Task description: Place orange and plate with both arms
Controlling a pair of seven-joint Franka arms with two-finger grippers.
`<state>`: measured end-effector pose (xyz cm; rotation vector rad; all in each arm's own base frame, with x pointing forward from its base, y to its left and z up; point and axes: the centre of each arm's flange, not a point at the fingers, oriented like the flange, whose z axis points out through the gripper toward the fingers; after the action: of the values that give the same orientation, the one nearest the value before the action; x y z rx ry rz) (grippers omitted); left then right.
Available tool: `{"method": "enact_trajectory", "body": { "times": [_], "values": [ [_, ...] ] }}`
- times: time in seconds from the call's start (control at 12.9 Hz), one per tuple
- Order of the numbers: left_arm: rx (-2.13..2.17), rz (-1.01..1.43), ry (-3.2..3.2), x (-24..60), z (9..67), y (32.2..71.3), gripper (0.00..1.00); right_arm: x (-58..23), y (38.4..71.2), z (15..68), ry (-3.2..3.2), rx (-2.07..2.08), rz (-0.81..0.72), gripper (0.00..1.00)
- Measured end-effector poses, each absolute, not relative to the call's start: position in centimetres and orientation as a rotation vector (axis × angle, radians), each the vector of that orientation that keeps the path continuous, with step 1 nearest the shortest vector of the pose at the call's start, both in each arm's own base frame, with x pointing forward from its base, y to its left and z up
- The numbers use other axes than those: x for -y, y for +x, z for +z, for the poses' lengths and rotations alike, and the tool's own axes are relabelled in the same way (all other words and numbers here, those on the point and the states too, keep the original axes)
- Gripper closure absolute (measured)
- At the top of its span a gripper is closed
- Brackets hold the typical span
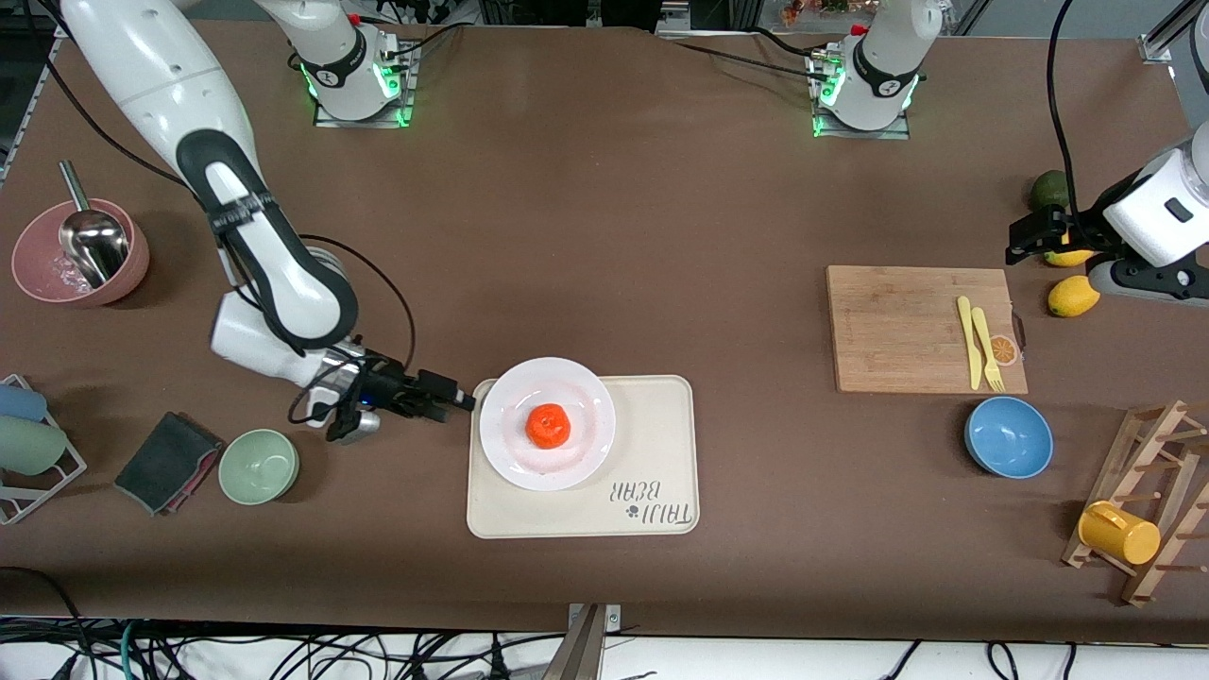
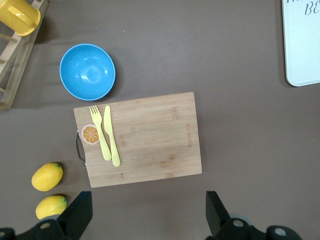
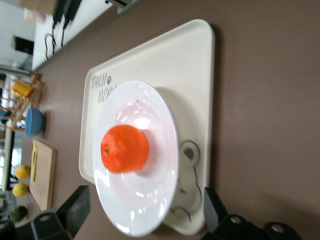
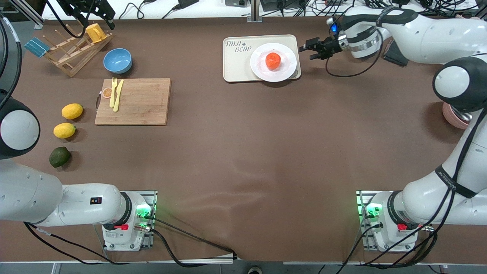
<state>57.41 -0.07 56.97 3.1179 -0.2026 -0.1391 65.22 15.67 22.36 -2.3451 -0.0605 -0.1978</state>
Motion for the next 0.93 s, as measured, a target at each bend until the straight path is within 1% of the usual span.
{"method": "enact_trajectory", "body": {
  "times": [0.16, 0.39, 0.7, 0.78, 0.93],
  "values": [
    [0.202, -0.14, 3.118, 0.1, 57.0, 57.4, 0.0, -10.6, 64.7, 25.9, -2.437, 0.165, -0.074, 0.0],
    [0.202, -0.141, 3.118, 0.1, 56.9, 57.4, 0.0, -3.8, 62.8, 33.7, -2.635, 0.275, 0.096, 0.0],
    [0.202, -0.141, 3.118, 0.0, 56.9, 57.4, 0.0, -2.2, 58.6, 44.4, -2.893, 0.29, 0.235, 0.0],
    [0.202, -0.141, 3.118, 0.0, 56.9, 57.4, 0.0, -1.7, 57.7, 46.2, -2.937, 0.267, 0.269, 0.0],
    [0.202, -0.141, 3.118, 0.0, 56.9, 57.4, 0.0, 0.2, 57.0, 49.1, -2.985, 0.23, 0.305, 0.0]
  ]
}}
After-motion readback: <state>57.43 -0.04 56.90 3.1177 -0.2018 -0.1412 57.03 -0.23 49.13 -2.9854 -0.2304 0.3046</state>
